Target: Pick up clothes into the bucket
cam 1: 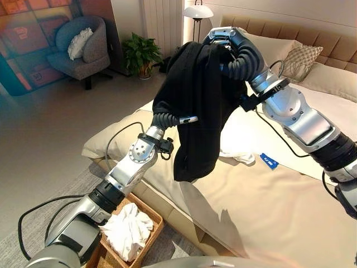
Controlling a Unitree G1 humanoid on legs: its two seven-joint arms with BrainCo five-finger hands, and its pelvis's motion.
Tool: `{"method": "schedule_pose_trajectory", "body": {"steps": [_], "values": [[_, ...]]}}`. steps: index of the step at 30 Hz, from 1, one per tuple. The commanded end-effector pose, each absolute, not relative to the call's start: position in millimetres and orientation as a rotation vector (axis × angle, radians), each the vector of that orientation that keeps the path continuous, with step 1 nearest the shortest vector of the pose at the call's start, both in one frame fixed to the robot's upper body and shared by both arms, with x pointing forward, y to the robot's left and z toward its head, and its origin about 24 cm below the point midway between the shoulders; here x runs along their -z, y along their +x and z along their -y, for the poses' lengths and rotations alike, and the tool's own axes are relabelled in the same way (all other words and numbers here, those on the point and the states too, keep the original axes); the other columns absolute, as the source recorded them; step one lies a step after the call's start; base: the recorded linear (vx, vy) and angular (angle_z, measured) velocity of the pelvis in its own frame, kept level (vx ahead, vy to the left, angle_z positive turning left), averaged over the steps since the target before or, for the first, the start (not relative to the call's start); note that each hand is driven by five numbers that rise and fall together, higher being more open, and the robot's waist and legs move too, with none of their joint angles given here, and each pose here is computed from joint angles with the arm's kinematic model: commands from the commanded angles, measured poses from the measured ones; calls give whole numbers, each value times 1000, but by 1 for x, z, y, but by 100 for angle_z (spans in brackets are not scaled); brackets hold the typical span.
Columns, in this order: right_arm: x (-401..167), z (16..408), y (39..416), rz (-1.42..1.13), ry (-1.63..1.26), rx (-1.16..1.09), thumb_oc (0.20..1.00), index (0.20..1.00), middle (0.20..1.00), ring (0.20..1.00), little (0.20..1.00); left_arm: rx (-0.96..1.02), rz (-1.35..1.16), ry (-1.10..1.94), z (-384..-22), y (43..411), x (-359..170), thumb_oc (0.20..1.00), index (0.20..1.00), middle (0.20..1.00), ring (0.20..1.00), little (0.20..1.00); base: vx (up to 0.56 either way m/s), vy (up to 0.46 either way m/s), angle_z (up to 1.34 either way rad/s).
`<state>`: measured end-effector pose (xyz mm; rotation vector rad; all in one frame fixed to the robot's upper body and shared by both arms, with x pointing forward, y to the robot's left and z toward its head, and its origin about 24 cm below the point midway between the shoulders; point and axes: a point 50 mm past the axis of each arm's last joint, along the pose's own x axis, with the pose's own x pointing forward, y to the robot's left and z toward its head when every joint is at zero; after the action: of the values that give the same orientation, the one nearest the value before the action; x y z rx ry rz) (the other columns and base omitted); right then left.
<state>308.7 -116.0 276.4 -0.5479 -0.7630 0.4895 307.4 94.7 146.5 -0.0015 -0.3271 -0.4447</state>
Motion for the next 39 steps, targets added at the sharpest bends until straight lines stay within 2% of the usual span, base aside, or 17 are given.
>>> {"method": "schedule_pose_trajectory", "body": {"steps": [1, 10, 17, 21, 22, 29, 30, 31, 32, 39], "values": [[-297, 114, 299, 828, -457, -529, 200, 200, 200, 200, 200, 630, 399, -67, -69, 307, -182, 1000, 1000, 1000, 1000, 1000, 0, 0, 0], [-273, 90, 291, 691, -339, -749, 200, 200, 200, 200, 200, 891, 246, -128, -39, 291, -176, 1000, 1000, 1000, 1000, 1000, 0, 0, 0], [-267, 81, 288, 651, -323, -830, 200, 200, 200, 200, 200, 1086, 192, 21, -23, 281, -175, 1000, 1000, 1000, 1000, 1000, 0, 0, 0], [-267, 79, 287, 651, -315, -840, 200, 200, 200, 200, 200, 1088, 189, 27, -20, 280, -172, 1000, 1000, 1000, 1000, 1000, 0, 0, 0], [-267, 79, 285, 656, -309, -846, 200, 200, 200, 200, 200, 1079, 193, 20, -20, 281, -171, 200, 200, 200, 200, 200, 0, 0, 0], [-267, 84, 283, 683, -291, -813, 200, 200, 200, 200, 200, 1003, 196, -72, -24, 284, -164, 200, 200, 200, 200, 200, 0, 0, 0], [-269, 87, 282, 705, -296, -788, 498, 498, 498, 498, 498, 971, 199, -115, -27, 284, -163, 200, 200, 200, 200, 200, 0, 0, 0], [-270, 90, 283, 714, -297, -763, 884, 884, 884, 884, 884, 946, 196, -142, -30, 285, -162, 200, 200, 200, 200, 200, 0, 0, 0], [-270, 93, 283, 718, -300, -749, 1000, 1000, 1000, 1000, 1000, 925, 195, -165, -32, 286, -161, 200, 200, 200, 200, 200, 0, 0, 0], [-272, 128, 290, 734, -340, -551, 1000, 1000, 1000, 1000, 1000, 848, 153, -279, -53, 282, -149, 200, 200, 200, 200, 200, 0, 0, 0]]}}
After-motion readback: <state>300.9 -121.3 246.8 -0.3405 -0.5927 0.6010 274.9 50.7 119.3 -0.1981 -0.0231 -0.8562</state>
